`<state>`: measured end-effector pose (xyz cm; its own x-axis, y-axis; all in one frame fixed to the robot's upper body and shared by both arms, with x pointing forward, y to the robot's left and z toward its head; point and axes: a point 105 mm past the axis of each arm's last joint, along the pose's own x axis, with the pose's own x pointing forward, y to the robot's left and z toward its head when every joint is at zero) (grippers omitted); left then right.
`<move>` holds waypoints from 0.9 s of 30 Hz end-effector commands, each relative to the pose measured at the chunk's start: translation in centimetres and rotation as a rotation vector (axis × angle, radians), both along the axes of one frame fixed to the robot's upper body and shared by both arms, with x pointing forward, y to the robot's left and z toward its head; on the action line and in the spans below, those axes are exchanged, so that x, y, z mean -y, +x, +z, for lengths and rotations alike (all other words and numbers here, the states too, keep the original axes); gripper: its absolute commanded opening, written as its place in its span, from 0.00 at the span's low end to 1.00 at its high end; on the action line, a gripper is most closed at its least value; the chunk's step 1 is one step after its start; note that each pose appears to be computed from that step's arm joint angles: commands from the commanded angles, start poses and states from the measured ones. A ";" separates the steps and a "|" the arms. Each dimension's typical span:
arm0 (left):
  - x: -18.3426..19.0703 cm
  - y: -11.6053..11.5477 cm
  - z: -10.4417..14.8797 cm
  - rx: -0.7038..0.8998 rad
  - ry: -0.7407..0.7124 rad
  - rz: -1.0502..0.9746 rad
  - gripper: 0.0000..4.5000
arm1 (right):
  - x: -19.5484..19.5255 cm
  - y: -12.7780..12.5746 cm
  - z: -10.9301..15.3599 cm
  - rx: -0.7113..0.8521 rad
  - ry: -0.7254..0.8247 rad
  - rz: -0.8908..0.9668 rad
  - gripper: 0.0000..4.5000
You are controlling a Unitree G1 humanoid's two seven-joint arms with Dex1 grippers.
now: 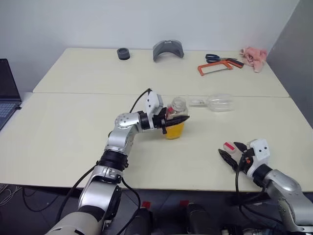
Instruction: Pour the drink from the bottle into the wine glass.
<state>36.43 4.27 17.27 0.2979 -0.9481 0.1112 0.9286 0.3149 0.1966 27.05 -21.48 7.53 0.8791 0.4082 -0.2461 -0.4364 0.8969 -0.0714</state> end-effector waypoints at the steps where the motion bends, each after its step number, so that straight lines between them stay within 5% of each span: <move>1: -2.3 1.5 3.2 0.103 -0.098 0.176 0.35 | 0.4 0.0 3.6 0.115 -0.143 0.094 1.00; 9: -10.5 6.1 4.6 0.193 -0.143 0.720 0.35 | -9.4 1.1 9.7 0.239 -0.077 0.492 1.00; 18: -15.4 7.9 4.3 0.182 -0.167 0.997 0.35 | -16.0 5.6 11.2 0.301 -0.070 0.500 1.00; 27: -17.6 8.4 3.7 0.127 -0.224 1.100 0.35 | -18.6 6.0 11.2 0.311 -0.077 0.544 1.00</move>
<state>44.81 21.37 17.91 0.9581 -0.1539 0.2416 0.1313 0.9855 0.1072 33.26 -3.50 17.24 0.6012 0.7926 -0.1018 -0.7816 0.5568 -0.2812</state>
